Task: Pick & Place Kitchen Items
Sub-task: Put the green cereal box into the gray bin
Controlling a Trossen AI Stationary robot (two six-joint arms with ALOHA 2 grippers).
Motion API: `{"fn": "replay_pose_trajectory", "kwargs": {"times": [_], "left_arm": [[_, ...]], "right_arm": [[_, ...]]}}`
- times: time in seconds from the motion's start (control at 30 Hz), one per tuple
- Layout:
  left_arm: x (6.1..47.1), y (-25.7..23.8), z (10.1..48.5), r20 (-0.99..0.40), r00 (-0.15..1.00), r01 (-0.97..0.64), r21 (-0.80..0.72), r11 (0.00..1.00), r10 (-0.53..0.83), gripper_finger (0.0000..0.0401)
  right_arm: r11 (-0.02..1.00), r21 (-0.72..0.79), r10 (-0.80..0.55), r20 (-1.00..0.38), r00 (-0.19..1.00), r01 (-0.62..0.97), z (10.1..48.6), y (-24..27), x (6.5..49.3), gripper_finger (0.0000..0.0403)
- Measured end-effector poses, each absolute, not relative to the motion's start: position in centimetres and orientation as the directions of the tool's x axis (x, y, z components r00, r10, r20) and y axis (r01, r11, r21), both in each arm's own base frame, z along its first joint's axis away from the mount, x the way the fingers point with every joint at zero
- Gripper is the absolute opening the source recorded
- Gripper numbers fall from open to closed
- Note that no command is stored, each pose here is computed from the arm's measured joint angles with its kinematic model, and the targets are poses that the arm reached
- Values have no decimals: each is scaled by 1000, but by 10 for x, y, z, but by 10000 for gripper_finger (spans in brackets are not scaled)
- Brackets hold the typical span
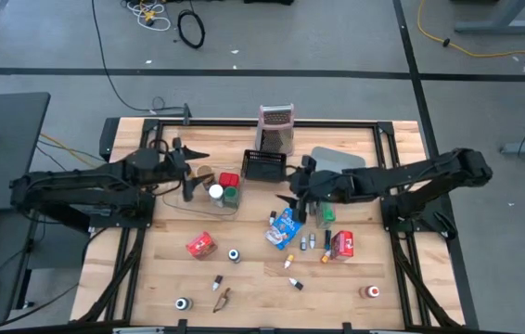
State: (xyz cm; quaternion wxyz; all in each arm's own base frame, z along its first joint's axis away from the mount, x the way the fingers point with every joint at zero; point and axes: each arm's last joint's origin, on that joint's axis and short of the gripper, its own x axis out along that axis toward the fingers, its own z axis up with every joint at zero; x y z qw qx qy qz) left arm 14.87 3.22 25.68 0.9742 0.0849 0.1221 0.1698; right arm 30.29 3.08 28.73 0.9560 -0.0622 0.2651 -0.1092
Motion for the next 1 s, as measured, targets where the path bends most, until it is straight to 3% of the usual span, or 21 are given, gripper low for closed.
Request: {"fn": "replay_pose_trajectory", "kwargs": {"times": [0.37,0.6,1.0], "left_arm": [[151,31,261,-168,936,-277,197,940,311,295],[151,31,261,-169,935,-276,201,940,311,294],[151,31,261,-169,935,-277,201,940,312,293]], "right_arm": [[968,-167,-245,-463,852,188,290,28,305,238],[959,-238,-250,-450,858,154,291,28,306,238],[859,-409,-442,-284,851,309,305,23,311,238]]}}
